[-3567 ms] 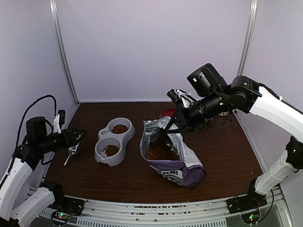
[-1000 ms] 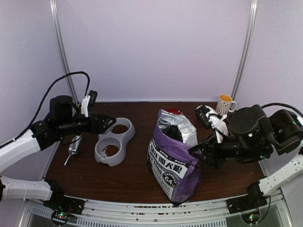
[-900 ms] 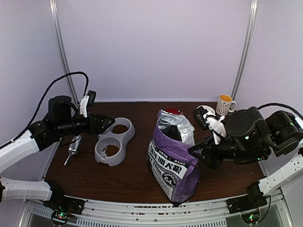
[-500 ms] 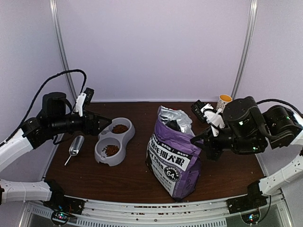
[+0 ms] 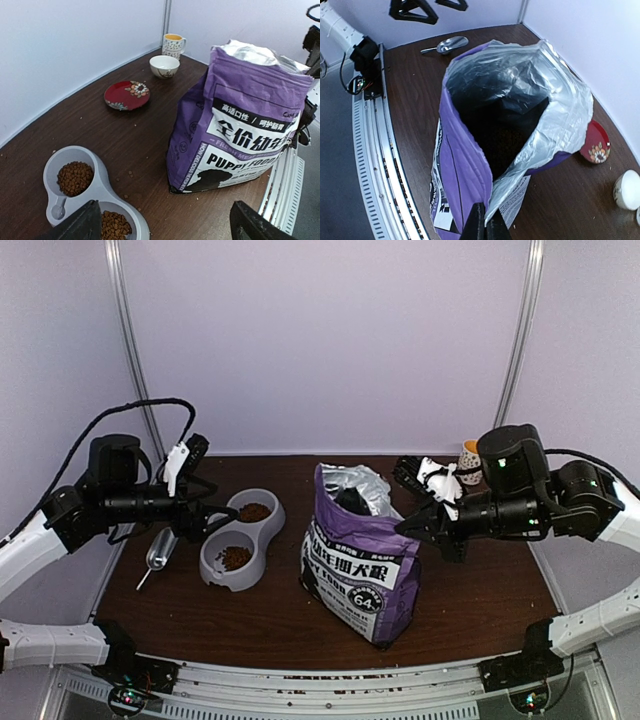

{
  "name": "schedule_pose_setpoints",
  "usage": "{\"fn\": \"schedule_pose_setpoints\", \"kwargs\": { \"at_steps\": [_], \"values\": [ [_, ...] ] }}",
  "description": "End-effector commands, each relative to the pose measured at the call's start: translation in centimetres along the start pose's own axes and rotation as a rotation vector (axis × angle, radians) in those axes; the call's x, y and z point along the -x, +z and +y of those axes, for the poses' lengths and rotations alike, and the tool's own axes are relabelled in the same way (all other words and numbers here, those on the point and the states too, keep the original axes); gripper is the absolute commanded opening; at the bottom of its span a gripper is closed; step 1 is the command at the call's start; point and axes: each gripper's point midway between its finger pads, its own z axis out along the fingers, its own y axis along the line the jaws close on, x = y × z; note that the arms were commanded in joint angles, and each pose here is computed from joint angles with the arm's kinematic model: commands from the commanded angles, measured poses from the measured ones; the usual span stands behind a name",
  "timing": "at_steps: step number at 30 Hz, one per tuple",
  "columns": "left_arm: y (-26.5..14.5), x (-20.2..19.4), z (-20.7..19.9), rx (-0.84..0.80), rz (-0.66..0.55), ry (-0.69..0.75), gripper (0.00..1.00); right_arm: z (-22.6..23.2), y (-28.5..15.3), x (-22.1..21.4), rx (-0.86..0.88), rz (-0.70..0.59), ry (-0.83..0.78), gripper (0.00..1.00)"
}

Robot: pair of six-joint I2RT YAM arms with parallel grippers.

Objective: Serve the pet food
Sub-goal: Close the seal on the pet food bag with both arms.

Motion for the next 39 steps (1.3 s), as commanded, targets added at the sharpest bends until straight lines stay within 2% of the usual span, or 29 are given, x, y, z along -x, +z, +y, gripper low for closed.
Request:
{"fn": "schedule_pose_setpoints", "kwargs": {
  "at_steps": [1, 4, 10, 13, 16, 21, 24, 30, 32, 39],
  "values": [
    [-0.9, 3.0, -3.1, -0.156, -0.116, 0.202, 0.91, 1.5, 0.5, 0.6, 0.136, -0.079, -0.221, 0.00],
    [-1.1, 3.9, -4.0, -0.199, -0.175, 0.290, 0.91, 1.4, 0.6, 0.8, 0.167, -0.115, -0.285, 0.00],
    [-0.4, 5.7, -5.8, -0.327, -0.234, 0.425, 0.90, 1.1, 2.1, -0.3, 0.196, -0.062, -0.347, 0.00],
    [0.9, 6.9, -5.7, -0.357, -0.237, 0.502, 0.88, 0.7, 2.0, -0.2, 0.190, -0.054, -0.353, 0.00],
    [2.2, 8.3, -5.9, -0.421, -0.242, 0.563, 0.79, 0.1, 1.4, -0.1, 0.162, -0.057, -0.353, 0.00],
    [4.9, 9.6, -6.3, -0.594, -0.243, 0.532, 0.60, -0.2, 0.4, -0.6, 0.131, -0.077, -0.348, 0.00],
    [5.9, 10.5, -6.7, -0.685, -0.247, 0.515, 0.52, -0.5, 0.1, -0.9, 0.104, -0.087, -0.344, 0.00],
    [9.8, 10.3, -6.3, -0.761, -0.231, 0.483, 0.51, -0.5, -0.2, -1.1, 0.099, -0.099, -0.341, 0.00],
    [10.8, 10.4, -6.3, -0.792, -0.227, 0.464, 0.46, -0.5, -0.1, -1.0, 0.098, -0.099, -0.341, 0.00],
    [12.5, 9.6, -7.1, -0.860, -0.194, 0.440, 0.46, -0.8, 0.4, -0.6, 0.084, -0.106, -0.352, 0.00]
  ]
}}
